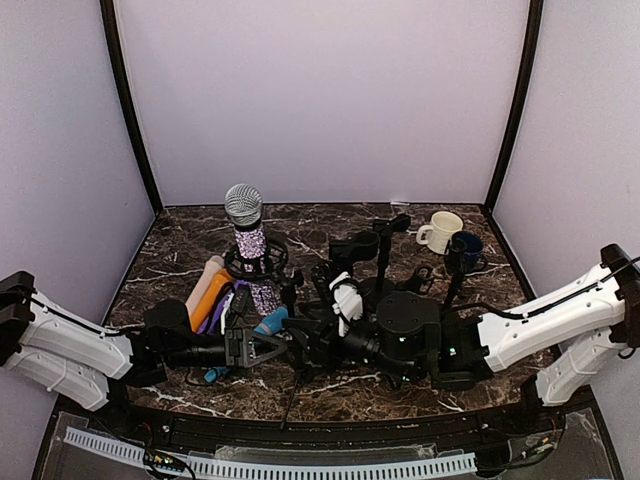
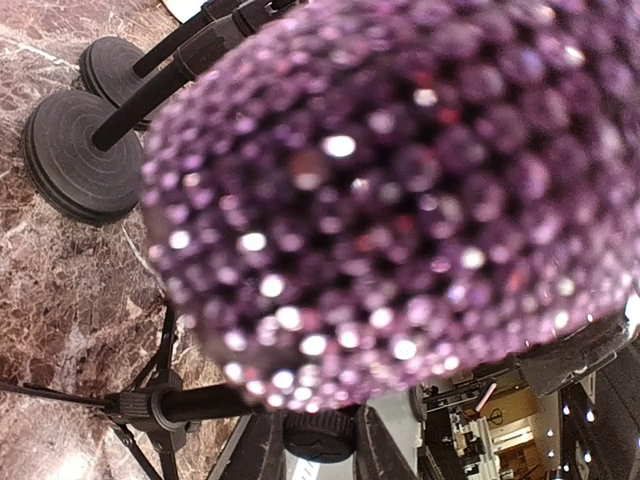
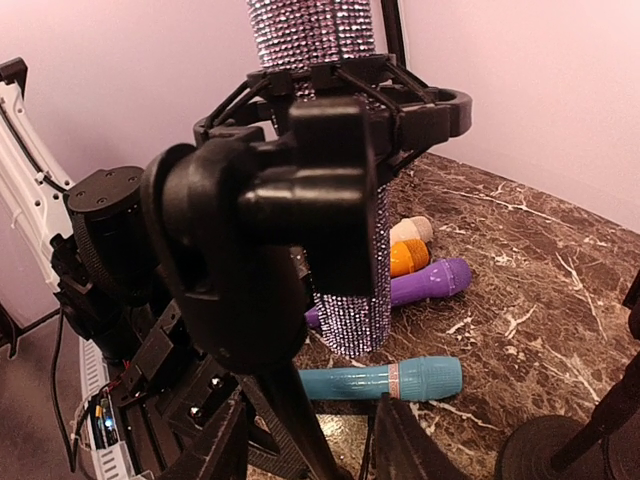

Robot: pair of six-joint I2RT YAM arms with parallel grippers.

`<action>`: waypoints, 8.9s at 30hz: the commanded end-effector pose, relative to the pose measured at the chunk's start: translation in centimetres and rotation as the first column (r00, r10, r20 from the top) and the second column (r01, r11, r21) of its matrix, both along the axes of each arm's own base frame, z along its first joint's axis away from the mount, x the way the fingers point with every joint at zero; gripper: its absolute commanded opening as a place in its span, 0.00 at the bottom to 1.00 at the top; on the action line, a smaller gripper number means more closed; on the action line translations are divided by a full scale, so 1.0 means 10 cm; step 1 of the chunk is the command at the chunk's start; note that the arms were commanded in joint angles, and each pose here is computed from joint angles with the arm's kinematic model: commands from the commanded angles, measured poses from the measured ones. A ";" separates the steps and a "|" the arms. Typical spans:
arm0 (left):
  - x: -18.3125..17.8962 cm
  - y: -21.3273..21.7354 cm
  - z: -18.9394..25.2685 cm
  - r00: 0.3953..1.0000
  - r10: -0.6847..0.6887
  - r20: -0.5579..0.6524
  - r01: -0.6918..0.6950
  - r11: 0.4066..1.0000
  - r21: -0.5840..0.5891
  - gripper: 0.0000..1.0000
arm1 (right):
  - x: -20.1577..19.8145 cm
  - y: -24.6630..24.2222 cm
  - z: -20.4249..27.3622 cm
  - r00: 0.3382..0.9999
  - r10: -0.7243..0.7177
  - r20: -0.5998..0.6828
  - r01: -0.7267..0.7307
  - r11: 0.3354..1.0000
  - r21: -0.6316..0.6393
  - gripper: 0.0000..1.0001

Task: Remove the microphone from the stand
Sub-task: Unscrew the knob on the microphone stand.

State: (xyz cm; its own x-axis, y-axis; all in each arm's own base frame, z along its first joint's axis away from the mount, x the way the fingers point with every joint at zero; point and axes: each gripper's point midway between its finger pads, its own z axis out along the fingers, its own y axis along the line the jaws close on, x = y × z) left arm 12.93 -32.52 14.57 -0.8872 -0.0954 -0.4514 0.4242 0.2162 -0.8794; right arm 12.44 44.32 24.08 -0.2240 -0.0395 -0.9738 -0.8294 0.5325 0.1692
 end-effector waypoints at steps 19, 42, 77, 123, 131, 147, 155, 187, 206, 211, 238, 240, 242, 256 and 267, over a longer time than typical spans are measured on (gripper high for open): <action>-0.18 0.17 -0.73 0.982 -0.006 -0.191 0.054 0.967 0.250 0.31 | 0.11 0.03 0.16 0.998 -0.053 0.027 0.052 0.998 0.045 0.09; -0.24 0.41 0.58 0.677 -0.180 0.714 -0.066 0.951 0.302 0.60 | 0.09 -0.33 0.33 0.997 -0.078 0.017 0.076 0.992 0.105 0.59; 0.02 -0.06 0.29 0.323 -0.496 0.806 -0.244 0.779 0.578 0.47 | 0.23 -0.60 0.27 0.991 -0.135 -0.013 0.135 0.982 0.130 0.63; 0.08 -0.03 -0.03 0.494 -0.475 0.728 -0.134 0.786 0.603 0.15 | 0.22 -0.64 0.22 0.990 -0.136 -0.040 0.141 0.980 0.140 0.63; -0.08 -0.03 -0.18 0.603 -0.448 0.660 -0.020 0.818 0.574 0.13 | 0.21 -0.60 0.19 0.992 -0.121 -0.041 0.125 0.984 0.126 0.62; -0.25 0.07 -0.44 0.855 -0.286 0.433 0.065 0.887 0.457 0.13 | 0.12 -0.45 0.14 0.997 -0.053 -0.051 0.058 0.992 0.108 0.58; -0.32 0.11 -0.47 0.936 -0.214 0.281 0.103 0.926 0.362 0.13 | 0.11 -0.42 0.15 0.998 -0.040 -0.050 0.045 0.993 0.109 0.58; -0.34 0.08 -0.64 0.972 -0.154 -0.178 0.192 0.957 0.219 0.12 | 0.03 -0.24 0.19 0.999 0.030 -0.024 -0.028 0.994 0.104 0.64; -0.26 0.07 -0.56 0.936 -0.097 -0.338 0.153 0.978 0.143 0.34 | 0.06 -0.40 0.22 1.000 -0.007 -0.029 0.011 0.991 0.136 0.63; -0.06 0.15 -0.35 0.992 -0.038 -0.121 0.067 0.968 0.241 0.62 | 0.06 -0.48 0.26 1.000 -0.013 -0.025 0.016 0.991 0.135 0.64; 0.06 0.13 0.81 0.444 -0.281 0.851 -0.217 0.887 0.407 0.59 | 0.28 -0.22 1.05 0.974 -0.068 -0.218 0.066 0.998 -0.016 0.76; 0.06 0.09 0.74 0.413 -0.307 0.858 -0.231 0.876 0.424 0.59 | 0.28 -0.18 1.00 0.971 -0.068 -0.231 0.063 0.998 -0.031 0.75; 0.05 0.03 0.66 0.383 -0.344 0.857 -0.241 0.859 0.452 0.58 | 0.28 -0.17 0.97 0.969 -0.067 -0.239 0.062 0.998 -0.031 0.75; 0.06 -0.17 0.26 0.280 -0.535 0.797 -0.279 0.749 0.601 0.55 | 0.27 -0.15 0.92 0.967 -0.060 -0.246 0.053 0.998 -0.031 0.75; 0.12 -0.17 0.16 0.262 -0.576 0.774 -0.332 0.699 0.633 0.44 | 0.26 -0.12 0.89 0.967 -0.054 -0.250 0.045 0.998 -0.039 0.75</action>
